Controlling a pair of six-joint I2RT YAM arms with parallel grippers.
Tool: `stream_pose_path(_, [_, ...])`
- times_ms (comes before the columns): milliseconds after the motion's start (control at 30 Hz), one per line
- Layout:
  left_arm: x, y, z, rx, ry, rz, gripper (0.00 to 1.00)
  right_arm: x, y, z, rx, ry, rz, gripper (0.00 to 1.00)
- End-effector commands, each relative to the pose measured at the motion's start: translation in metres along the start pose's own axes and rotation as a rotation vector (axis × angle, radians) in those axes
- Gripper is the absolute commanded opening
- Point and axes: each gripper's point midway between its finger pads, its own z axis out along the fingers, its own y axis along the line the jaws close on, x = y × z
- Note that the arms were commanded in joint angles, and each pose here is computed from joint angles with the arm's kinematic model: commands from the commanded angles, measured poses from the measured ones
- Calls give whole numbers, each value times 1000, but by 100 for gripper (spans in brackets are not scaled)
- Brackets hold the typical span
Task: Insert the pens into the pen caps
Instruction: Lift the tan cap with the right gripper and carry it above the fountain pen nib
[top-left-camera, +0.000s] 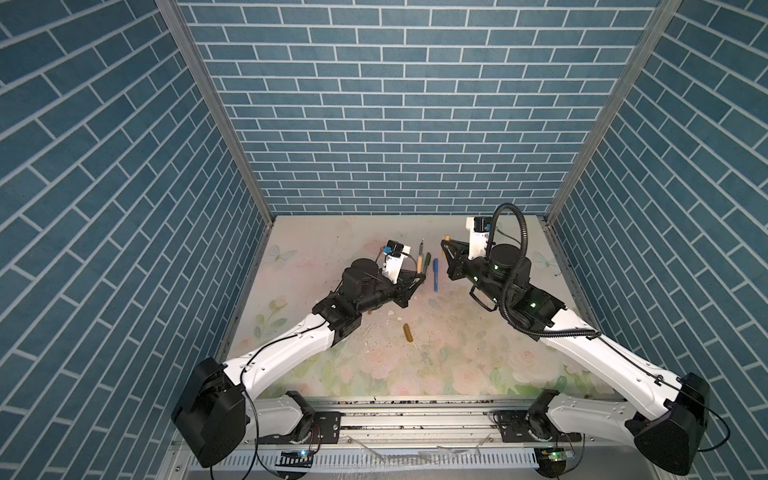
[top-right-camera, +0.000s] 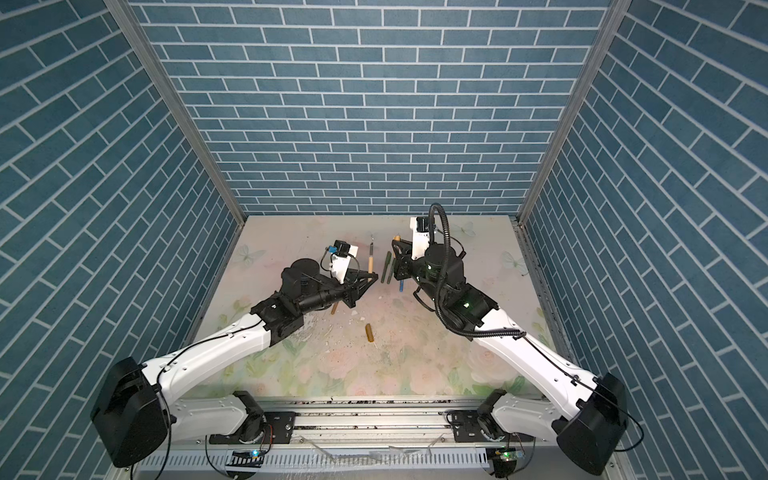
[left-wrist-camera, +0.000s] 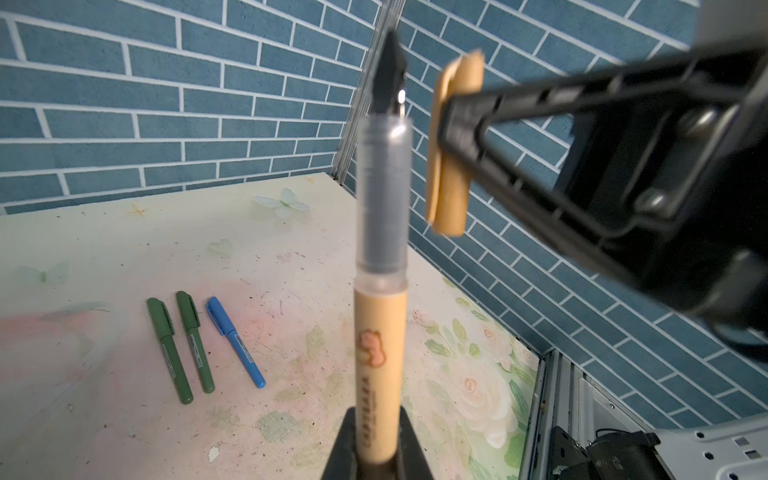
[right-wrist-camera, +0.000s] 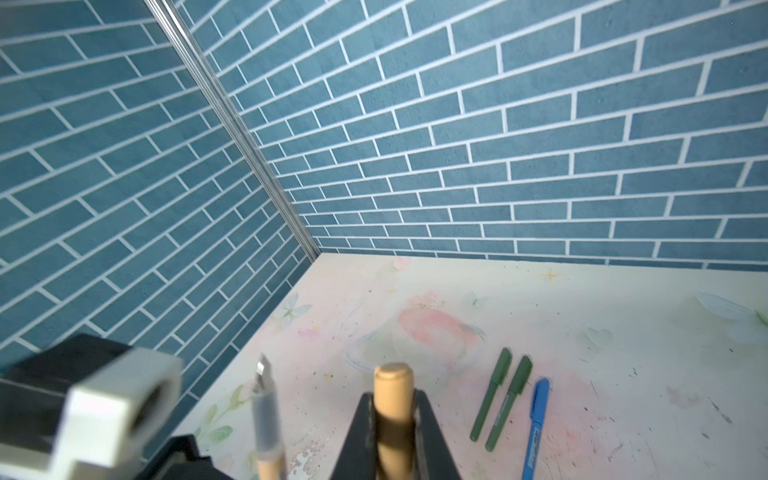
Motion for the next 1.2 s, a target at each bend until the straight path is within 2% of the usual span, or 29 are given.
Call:
stream_pose_path(0, [-4, -8, 2, 32, -9, 14, 0, -38, 19, 0, -58, -107, -10, 8])
stream_pose_path(233, [0, -14, 6, 63, 9, 6, 0, -47, 34, 12, -121, -113, 26, 8])
stream_pose_path(533, [3, -20, 8, 80, 22, 7, 0, -41, 39, 21, -150, -91, 70, 6])
stream_pose_path(1167, [6, -17, 10, 64, 33, 16, 0, -24, 34, 5, -154, -41, 115, 5])
